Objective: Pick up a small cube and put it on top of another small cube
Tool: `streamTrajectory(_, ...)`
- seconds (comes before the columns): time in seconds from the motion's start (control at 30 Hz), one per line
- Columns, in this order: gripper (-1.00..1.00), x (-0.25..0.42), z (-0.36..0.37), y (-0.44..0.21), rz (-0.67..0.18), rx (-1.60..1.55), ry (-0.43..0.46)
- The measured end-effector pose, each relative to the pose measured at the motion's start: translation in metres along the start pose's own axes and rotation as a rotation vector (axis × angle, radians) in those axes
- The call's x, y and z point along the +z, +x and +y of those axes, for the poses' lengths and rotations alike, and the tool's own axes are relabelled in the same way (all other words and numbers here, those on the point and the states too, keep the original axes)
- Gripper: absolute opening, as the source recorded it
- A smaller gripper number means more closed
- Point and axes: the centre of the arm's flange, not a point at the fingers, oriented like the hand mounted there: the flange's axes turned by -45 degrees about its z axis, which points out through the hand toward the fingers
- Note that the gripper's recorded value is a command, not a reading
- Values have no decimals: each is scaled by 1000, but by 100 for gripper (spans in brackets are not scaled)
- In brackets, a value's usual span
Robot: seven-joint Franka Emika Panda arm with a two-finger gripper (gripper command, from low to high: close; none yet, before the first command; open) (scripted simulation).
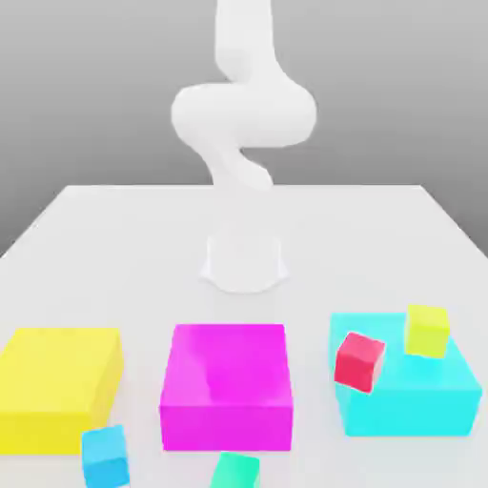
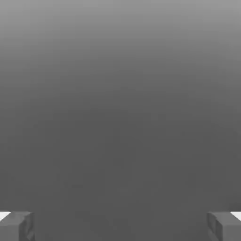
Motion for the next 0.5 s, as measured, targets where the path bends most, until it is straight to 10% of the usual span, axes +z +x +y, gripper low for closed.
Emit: streamTrajectory(0.5,0,270,7,-67,-394,105,-41)
